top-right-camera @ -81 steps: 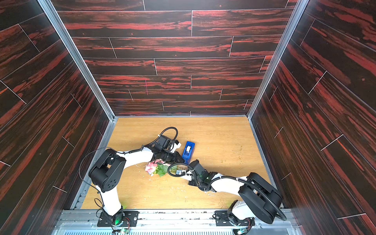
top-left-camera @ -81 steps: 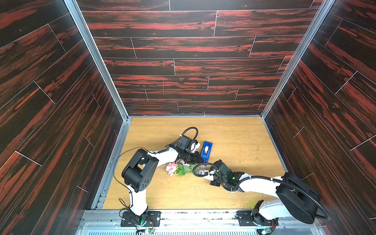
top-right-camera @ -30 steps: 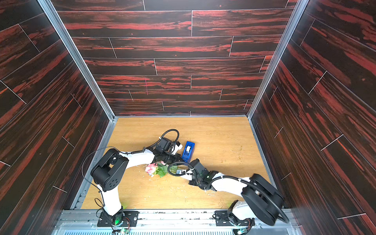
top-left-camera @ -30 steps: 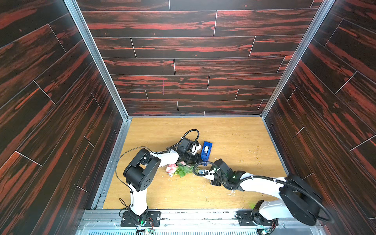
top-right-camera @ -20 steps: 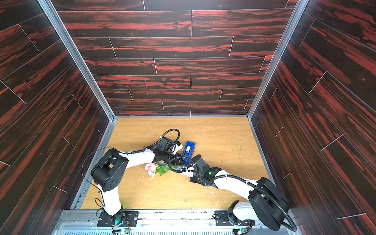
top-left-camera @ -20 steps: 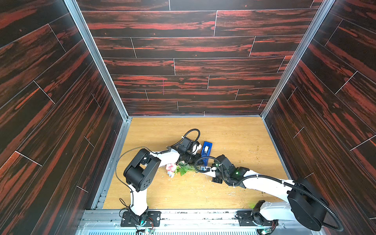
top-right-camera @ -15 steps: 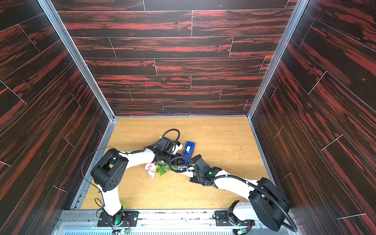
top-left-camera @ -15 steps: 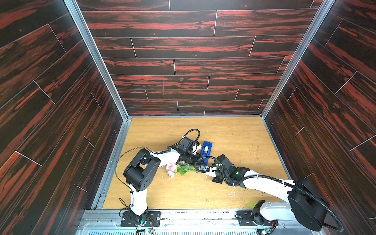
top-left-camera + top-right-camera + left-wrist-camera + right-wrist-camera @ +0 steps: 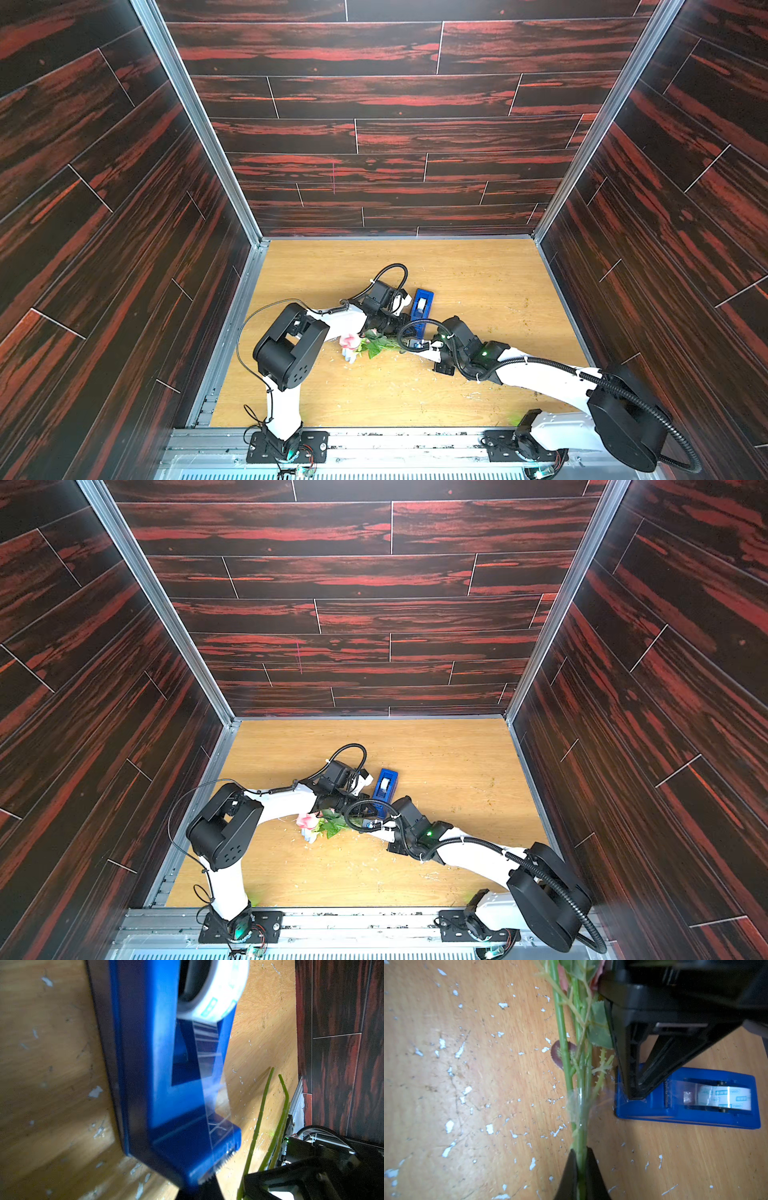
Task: Wrap bouquets with tape
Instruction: Tear off the tape using the Tape Cutter.
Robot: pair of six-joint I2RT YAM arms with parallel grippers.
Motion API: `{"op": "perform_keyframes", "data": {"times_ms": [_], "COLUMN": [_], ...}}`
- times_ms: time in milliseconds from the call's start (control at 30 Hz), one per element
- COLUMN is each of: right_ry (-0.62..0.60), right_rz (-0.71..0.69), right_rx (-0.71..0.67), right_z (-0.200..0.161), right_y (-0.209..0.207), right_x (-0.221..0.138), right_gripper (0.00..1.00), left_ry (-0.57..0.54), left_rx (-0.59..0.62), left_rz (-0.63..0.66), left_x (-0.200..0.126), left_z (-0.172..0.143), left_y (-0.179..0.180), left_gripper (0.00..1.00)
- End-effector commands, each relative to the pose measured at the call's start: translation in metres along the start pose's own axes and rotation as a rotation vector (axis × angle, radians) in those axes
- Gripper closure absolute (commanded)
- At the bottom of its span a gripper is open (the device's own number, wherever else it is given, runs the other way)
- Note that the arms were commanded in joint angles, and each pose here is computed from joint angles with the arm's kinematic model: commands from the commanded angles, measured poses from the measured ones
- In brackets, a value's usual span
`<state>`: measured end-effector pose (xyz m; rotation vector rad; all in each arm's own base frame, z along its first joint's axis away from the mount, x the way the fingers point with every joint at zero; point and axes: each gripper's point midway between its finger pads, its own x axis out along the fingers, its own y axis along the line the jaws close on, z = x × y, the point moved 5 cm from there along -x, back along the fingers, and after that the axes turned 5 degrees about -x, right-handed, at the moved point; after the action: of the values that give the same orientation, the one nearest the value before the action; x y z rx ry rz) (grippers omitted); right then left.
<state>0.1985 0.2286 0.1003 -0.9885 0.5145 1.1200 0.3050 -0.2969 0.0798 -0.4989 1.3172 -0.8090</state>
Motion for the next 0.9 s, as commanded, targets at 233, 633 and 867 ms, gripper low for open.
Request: {"op": "perform_keyframes", "data": {"times_ms": [233, 633, 867], "right_ry": [-0.042, -0.028, -0.031], "right_rz": [0.065, 0.052, 0.038], "right_rx": [-0.011, -0.014, -0.01], "right_z": [0.002, -0.001, -0.002], "right_y": [0.013, 0.011, 0.006], "right_x": [0.013, 0.021, 0.021], "right_gripper": [1.0, 1.0, 1.0], "left_ry": [0.088, 0.134, 0.159], "left_rx": [-0.18, -0.212, -0.223], "left_rz": [0.318, 0.396, 0.449], "left_x": [0.027, 0.033, 0.036], "left_z": [-0.045, -0.066, -0.071], "left_y": [0.095, 0.118, 0.13], "left_gripper": [1.0, 1.0, 1.0]}}
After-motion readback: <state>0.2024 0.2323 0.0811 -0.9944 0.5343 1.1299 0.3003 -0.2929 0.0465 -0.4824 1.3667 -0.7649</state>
